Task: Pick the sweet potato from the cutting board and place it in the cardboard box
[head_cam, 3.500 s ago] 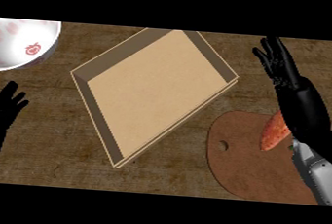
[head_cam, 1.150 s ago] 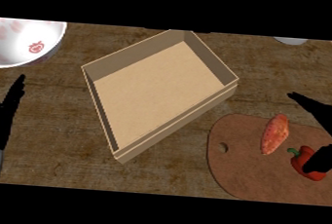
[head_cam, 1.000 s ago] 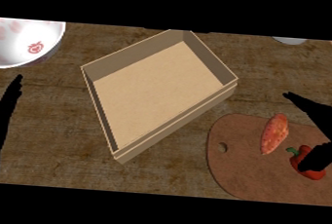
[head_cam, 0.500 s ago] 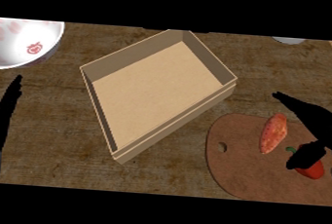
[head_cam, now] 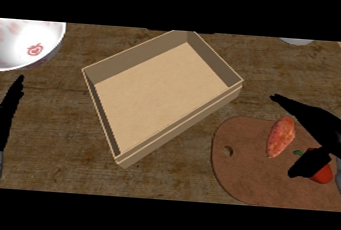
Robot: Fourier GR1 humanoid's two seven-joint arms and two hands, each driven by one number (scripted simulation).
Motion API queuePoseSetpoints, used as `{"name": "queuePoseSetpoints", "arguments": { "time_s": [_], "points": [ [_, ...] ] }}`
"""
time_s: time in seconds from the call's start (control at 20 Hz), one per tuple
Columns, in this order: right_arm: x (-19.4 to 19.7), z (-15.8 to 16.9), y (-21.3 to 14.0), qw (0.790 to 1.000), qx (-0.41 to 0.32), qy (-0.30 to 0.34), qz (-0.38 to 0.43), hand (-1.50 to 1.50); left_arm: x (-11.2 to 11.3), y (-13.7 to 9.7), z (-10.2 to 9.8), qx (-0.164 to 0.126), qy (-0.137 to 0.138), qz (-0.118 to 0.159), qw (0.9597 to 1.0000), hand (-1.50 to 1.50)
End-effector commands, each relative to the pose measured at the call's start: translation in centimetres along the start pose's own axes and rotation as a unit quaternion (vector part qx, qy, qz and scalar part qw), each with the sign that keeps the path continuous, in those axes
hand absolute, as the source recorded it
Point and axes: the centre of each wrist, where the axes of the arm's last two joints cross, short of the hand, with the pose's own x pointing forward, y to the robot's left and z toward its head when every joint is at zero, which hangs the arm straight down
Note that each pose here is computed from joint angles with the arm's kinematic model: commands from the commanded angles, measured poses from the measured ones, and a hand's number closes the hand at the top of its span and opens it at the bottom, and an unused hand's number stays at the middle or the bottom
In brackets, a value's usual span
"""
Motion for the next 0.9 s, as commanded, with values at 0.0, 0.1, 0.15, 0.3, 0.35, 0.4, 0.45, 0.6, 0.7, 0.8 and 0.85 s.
{"name": "queuePoseSetpoints", "arguments": {
  "time_s": [0.0,0.1,0.15,0.3,0.35,0.4,0.45,0.6,0.7,0.8,0.85],
  "points": [
    [1.2,1.0,-0.6,1.000,0.016,0.018,0.018,-1.50,1.7,0.5,-0.9,-0.001,0.004,-0.002,1.0000,0.00],
    [-0.1,-1.1,0.8,0.999,0.022,0.046,0.018,-1.50,0.7,-0.5,-0.4,-0.006,-0.004,-0.006,1.0000,0.00],
    [1.2,-1.9,2.0,0.998,0.025,0.055,0.029,-1.50,0.9,-0.2,0.7,-0.007,0.004,0.004,1.0000,0.00],
    [0.8,-2.4,3.3,0.997,0.036,0.072,0.021,-1.50,0.8,2.3,0.4,-0.001,-0.001,-0.011,0.9999,0.00],
    [0.0,-3.1,3.1,0.996,0.038,0.072,0.020,-1.50,0.5,0.2,-0.7,0.001,-0.005,0.002,1.0000,0.00],
    [-1.2,-3.6,5.3,0.996,0.038,0.076,0.029,-1.50,0.5,0.0,-0.3,0.000,0.000,-0.002,1.0000,0.00],
    [0.7,-2.1,4.8,0.996,0.036,0.076,0.028,-1.50,0.1,-0.1,1.0,-0.003,0.001,0.004,1.0000,0.00],
    [1.2,-4.7,5.4,0.996,-0.009,0.074,0.054,1.50,1.9,0.3,-0.1,-0.005,0.002,0.003,1.0000,0.00],
    [-1.4,-4.3,4.6,0.993,-0.061,0.067,0.078,1.50,0.7,0.8,1.0,-0.005,-0.001,0.007,1.0000,0.00],
    [-0.8,-4.5,5.4,0.991,-0.073,0.065,0.088,1.50,-0.5,-1.6,0.1,-0.002,0.004,0.000,1.0000,0.00],
    [-1.1,-5.4,3.8,0.990,-0.085,0.067,0.091,1.50,1.1,-0.9,0.9,0.002,0.005,0.006,1.0000,0.00]
  ]
}}
